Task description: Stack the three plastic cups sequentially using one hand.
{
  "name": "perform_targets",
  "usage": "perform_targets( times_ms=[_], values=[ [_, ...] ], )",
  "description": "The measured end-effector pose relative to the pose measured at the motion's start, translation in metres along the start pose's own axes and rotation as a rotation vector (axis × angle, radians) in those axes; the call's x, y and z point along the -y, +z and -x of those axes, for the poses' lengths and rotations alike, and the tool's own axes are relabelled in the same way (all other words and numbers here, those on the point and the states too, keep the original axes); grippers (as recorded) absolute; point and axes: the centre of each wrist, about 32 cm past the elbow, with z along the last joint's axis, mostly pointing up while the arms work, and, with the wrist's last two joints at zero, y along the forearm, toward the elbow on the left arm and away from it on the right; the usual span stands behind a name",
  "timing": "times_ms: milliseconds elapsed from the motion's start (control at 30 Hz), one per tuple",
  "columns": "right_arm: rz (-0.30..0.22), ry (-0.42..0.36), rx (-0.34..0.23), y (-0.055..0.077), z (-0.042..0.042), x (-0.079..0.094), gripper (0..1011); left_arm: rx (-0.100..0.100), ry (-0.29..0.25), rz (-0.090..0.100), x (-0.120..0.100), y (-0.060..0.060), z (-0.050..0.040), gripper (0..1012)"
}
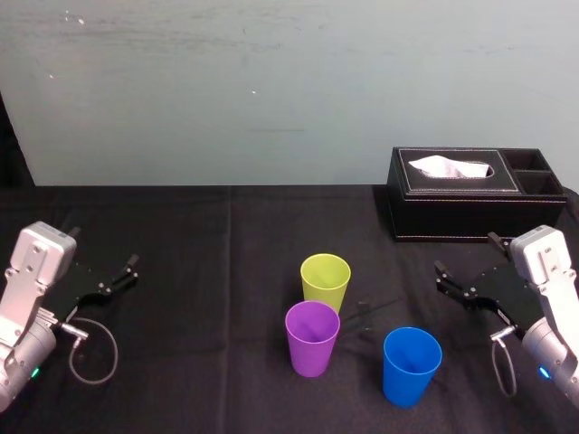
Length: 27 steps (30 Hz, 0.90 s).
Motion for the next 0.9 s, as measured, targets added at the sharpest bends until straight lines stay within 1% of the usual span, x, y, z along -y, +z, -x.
perform_targets(
  times_ms=[400, 600, 800, 833, 900],
  values=[
    [-0.001, 0.0, -0.001, 0.0, -0.0002, 0.0, 1003, 0.0, 0.0, 0.0, 0.0, 0.0, 0.0, 1000],
    [-0.021, -0.005, -0.019, 0.005, -0.0041, 0.005, 1003, 0.0, 0.0, 0.0, 0.0, 0.0, 0.0, 1000],
    [-0.043, 0.0, -0.049, 0.01, -0.0103, 0.021, 1003, 0.0, 0.0, 0.0, 0.0, 0.0, 0.0, 1000],
    [-0.044, 0.007, -0.055, 0.011, -0.012, 0.027, 1003, 0.0, 0.0, 0.0, 0.0, 0.0, 0.0, 1000],
    [-0.047, 0.013, -0.063, 0.013, -0.014, 0.034, 1003, 0.0, 0.0, 0.0, 0.0, 0.0, 0.0, 1000]
  ],
)
